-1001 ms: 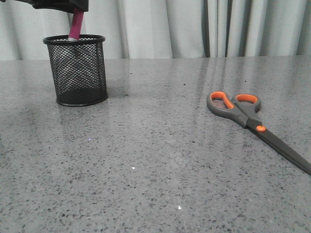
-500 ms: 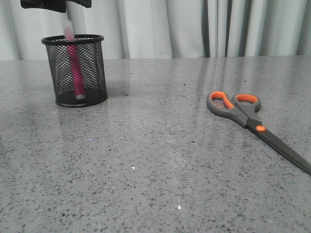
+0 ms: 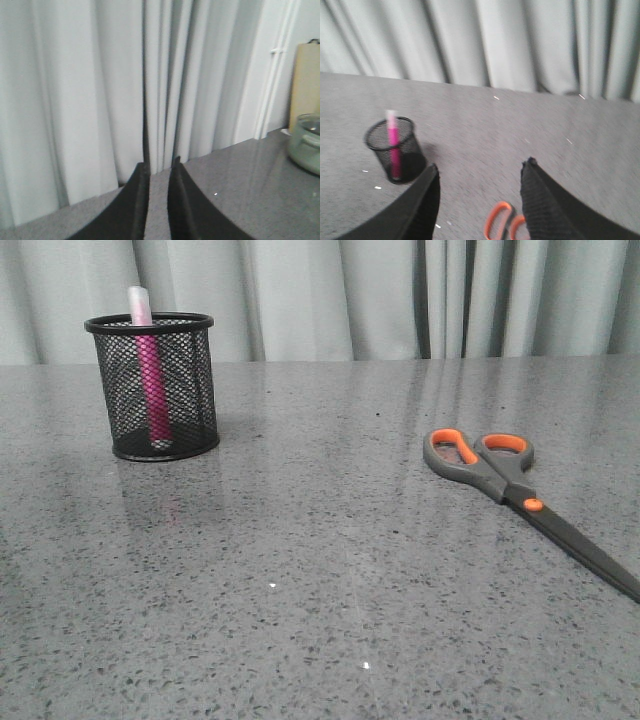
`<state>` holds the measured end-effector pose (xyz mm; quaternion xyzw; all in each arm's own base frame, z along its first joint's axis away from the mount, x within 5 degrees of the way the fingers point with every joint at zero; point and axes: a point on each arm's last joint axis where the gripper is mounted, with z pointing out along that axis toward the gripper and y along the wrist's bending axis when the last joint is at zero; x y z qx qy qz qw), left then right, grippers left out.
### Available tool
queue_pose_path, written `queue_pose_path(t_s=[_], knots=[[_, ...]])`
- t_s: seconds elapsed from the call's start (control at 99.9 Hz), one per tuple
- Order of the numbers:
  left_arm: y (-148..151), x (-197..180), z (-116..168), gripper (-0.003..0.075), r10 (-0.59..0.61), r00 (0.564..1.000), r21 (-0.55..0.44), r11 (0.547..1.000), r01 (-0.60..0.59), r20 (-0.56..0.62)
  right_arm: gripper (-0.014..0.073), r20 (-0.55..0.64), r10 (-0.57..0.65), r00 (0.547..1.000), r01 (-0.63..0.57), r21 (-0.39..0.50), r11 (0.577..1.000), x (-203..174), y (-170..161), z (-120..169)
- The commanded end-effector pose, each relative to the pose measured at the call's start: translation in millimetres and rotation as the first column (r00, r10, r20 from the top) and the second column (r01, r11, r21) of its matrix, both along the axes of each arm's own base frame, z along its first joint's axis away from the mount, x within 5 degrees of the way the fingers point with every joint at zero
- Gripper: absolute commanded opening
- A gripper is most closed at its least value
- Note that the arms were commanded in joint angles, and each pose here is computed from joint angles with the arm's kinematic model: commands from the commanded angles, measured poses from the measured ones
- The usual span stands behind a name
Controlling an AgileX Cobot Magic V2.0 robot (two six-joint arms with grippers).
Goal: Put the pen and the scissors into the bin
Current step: 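Lower the right gripper onto the grey-and-orange scissors and grasp them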
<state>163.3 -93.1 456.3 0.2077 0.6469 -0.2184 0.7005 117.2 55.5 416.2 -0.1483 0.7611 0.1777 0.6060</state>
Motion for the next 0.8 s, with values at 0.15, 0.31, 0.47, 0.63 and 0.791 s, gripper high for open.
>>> queue_pose_path(t_s=[0.15,0.31,0.47,0.63,0.791], knots=[[28.3,-70.4,10.3,-0.0019,-0.031,0.989,-0.019,0.999,0.034,0.147,0.0336,-0.316,0.173,0.933,-0.24,-0.189,0.952,55.8,61.9,-4.4],[37.1,-90.9,-5.9,-0.0019,-0.039,0.987,-0.021,0.999,0.043,0.157,0.0336,-0.644,0.004,0.765,-0.262,-0.306,0.915,90.6,86.0,-43.7],[38.2,-100.8,-18.9,-0.0019,-0.076,0.988,-0.003,0.997,0.077,0.132,0.0342,-0.764,-0.094,0.639,-0.261,-0.33,0.907,107.7,97.2,-74.6],[37.6,-103.9,-20.6,-0.0019,-0.098,0.988,0.008,0.995,0.098,0.122,0.0342,-0.773,-0.145,0.618,-0.219,-0.346,0.912,110.8,95.0,-84.7],[37.7,-104.1,-20.5,-0.0019,-0.098,0.988,0.008,0.995,0.098,0.123,0.0342,-0.759,-0.17,0.628,-0.207,-0.373,0.904,113.2,93.2,-102.2]])
